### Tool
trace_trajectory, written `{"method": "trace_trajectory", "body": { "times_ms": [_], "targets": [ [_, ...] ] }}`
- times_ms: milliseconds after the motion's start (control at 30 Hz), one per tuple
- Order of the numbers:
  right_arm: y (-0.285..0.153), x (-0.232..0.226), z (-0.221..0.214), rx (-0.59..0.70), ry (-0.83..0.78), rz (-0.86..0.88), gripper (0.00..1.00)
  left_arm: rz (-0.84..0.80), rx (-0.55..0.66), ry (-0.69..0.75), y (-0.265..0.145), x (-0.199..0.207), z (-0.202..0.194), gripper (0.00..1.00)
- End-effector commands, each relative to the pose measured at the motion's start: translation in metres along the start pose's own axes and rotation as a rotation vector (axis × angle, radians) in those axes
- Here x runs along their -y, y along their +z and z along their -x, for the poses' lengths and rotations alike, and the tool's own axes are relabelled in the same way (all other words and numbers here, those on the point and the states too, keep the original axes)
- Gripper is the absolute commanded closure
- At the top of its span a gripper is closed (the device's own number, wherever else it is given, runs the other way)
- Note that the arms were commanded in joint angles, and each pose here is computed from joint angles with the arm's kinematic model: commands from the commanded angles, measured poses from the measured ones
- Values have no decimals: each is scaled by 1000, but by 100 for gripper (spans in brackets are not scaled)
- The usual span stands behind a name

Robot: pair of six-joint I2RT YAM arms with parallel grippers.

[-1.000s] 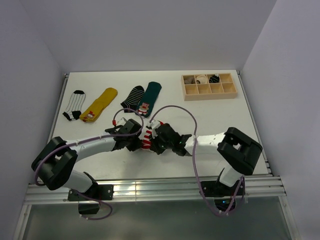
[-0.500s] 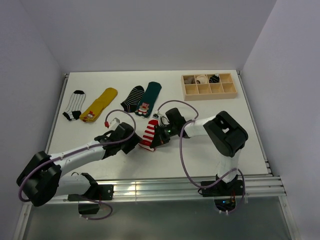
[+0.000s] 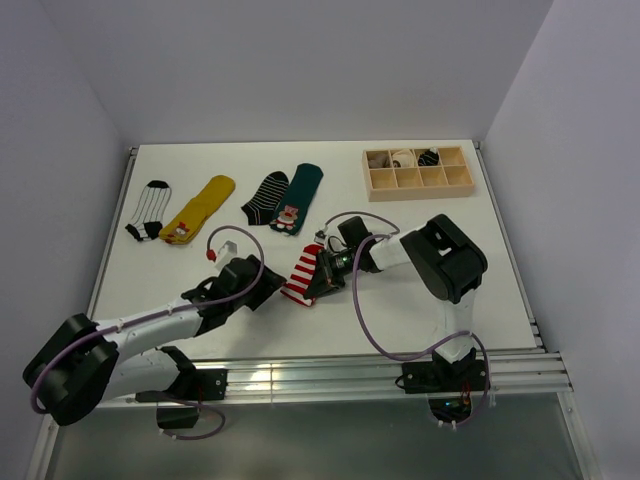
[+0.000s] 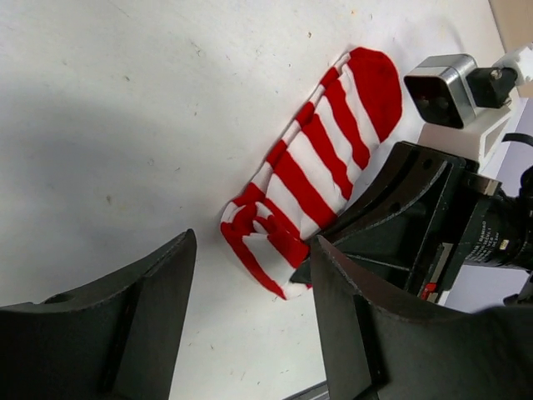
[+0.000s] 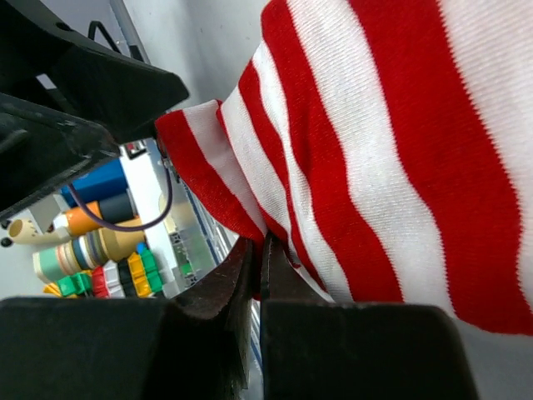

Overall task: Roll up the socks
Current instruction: Roll the sock at the center of the board.

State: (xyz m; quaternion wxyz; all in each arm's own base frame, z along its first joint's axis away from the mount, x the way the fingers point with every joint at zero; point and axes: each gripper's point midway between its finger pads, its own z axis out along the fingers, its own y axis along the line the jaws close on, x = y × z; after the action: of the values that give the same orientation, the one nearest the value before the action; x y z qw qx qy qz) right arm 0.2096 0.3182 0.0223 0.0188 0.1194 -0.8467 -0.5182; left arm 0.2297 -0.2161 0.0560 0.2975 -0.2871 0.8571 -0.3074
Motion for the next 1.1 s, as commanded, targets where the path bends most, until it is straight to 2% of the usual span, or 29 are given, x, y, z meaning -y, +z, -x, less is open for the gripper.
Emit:
{"method": "trace_trajectory", "body": {
  "times_ms": [0,400,500,567,633,733,767,867,1000,1067],
  "targets": [
    [1,9,5,14,60,-27,100,-55,-21,9,8,12,-5,38],
    [0,16,10,51,61,-45,100,46,-123,2,31,-11,-31,50],
    [-1,19,12,62,42,-77,100,84,-141,13,36,-15,-35,58],
    [-4,18,14,82,14,-85,99,107,-152,29,38,-18,-38,69],
    [-6,13,15,95,-12,-83,94,122,-152,46,39,-17,-37,74],
    [-16,6,21,149,-84,-118,79,151,-153,76,39,-15,-35,78],
    [-18,5,23,162,-127,-141,71,161,-151,85,39,-15,-34,79],
    [-30,-4,29,219,-232,-214,61,209,-150,124,37,-15,-29,79],
    [-48,-19,34,327,-385,-332,54,243,-150,177,37,0,-23,79],
    [-55,-19,41,392,-461,-416,53,294,-170,204,36,-7,-24,79]
  ]
}}
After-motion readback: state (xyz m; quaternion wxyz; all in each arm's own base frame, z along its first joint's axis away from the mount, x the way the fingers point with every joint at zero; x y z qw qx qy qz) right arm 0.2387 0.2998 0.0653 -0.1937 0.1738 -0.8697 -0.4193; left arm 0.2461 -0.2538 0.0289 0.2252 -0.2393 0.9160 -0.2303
